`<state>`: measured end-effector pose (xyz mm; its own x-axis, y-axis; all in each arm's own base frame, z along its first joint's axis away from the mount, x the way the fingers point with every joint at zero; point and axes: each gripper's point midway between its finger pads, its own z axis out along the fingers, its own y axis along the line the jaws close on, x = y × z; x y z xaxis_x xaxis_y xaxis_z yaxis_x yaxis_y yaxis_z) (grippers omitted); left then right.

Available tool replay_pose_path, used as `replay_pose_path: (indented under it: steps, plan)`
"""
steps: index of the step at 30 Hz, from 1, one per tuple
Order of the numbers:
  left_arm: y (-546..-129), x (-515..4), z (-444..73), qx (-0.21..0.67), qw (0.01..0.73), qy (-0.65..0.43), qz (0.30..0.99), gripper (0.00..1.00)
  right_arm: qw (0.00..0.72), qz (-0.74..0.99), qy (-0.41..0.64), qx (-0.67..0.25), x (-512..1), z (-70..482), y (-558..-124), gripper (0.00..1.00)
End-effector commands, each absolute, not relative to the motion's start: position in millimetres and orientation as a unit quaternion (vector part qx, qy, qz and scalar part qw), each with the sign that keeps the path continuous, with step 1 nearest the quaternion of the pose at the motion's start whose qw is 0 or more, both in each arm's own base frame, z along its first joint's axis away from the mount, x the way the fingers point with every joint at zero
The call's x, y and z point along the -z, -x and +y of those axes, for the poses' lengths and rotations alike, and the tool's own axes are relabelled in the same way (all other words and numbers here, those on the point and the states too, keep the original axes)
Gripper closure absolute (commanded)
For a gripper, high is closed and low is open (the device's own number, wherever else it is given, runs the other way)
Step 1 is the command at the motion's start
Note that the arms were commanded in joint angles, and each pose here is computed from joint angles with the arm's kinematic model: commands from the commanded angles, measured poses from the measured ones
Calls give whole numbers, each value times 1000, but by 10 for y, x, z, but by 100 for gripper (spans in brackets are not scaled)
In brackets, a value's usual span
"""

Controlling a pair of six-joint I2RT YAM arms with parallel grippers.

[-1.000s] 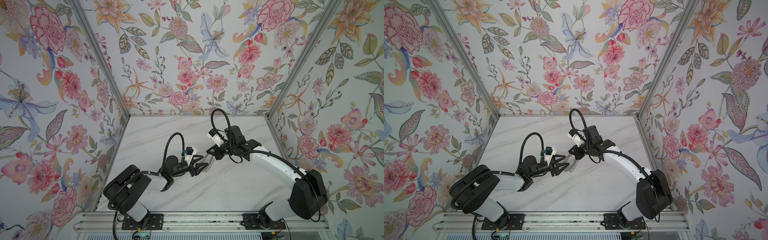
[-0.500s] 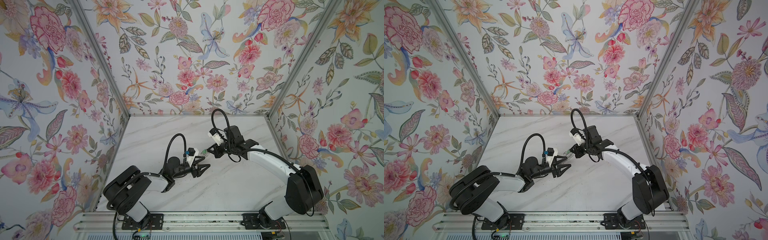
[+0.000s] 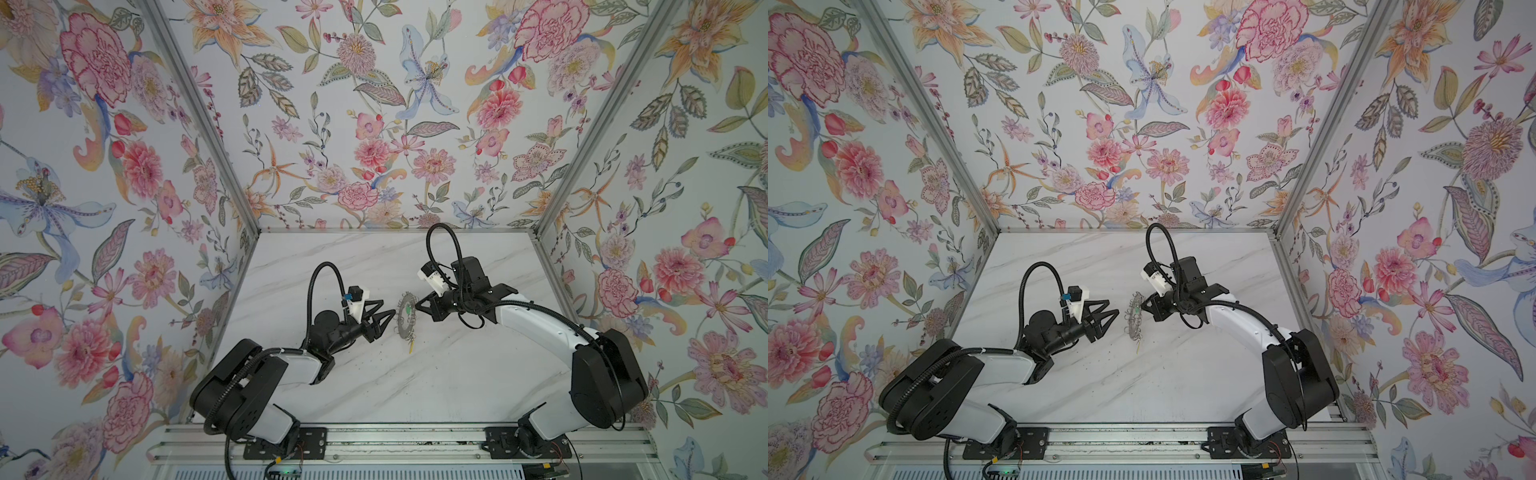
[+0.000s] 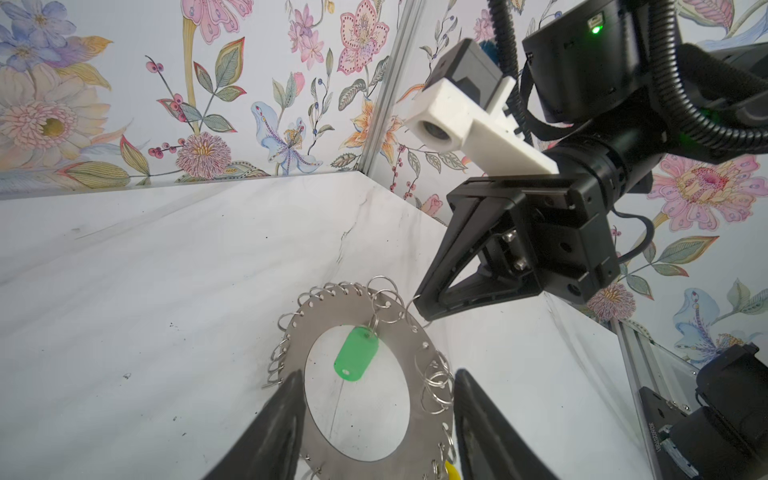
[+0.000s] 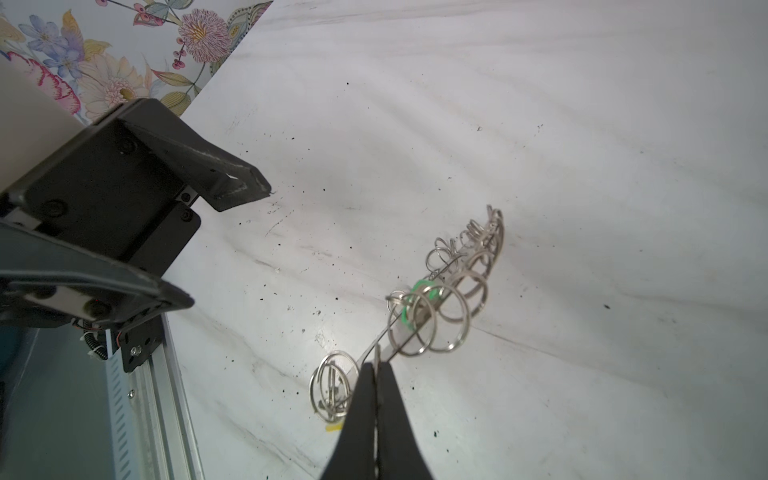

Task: Remove the keys from the keyring

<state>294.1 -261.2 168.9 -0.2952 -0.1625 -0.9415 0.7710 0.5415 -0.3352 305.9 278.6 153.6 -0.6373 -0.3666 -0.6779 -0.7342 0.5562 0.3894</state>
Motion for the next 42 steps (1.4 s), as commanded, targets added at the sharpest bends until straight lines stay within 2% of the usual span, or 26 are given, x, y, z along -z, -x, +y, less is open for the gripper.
replay_pose_path:
  steps: [1, 6, 14, 18, 27, 42]
  plan:
    - [-2948, -1712, -2680, 441, 543, -229, 677, 44, 279, 836, 329, -339, -1520, 2705, -3058, 95]
    - [-2973, -1678, -2757, 443, 529, -242, 681, 46, 280, 837, 322, -341, -1438, 2627, -3035, 95]
    - [-3047, -1329, -2939, 427, 478, -294, 709, 46, 281, 830, 325, -354, -1457, 2622, -3037, 95]
    - [-3052, -1359, -3047, 447, 473, -314, 691, 46, 279, 829, 329, -355, -1451, 2621, -3040, 95]
    - [-3031, -1324, -3310, 493, 451, -335, 665, 57, 277, 829, 329, -357, -1474, 2615, -3030, 95]
    - [-3225, -1144, -3418, 421, 465, -367, 687, 69, 273, 827, 333, -362, -1475, 2657, -3012, 95]
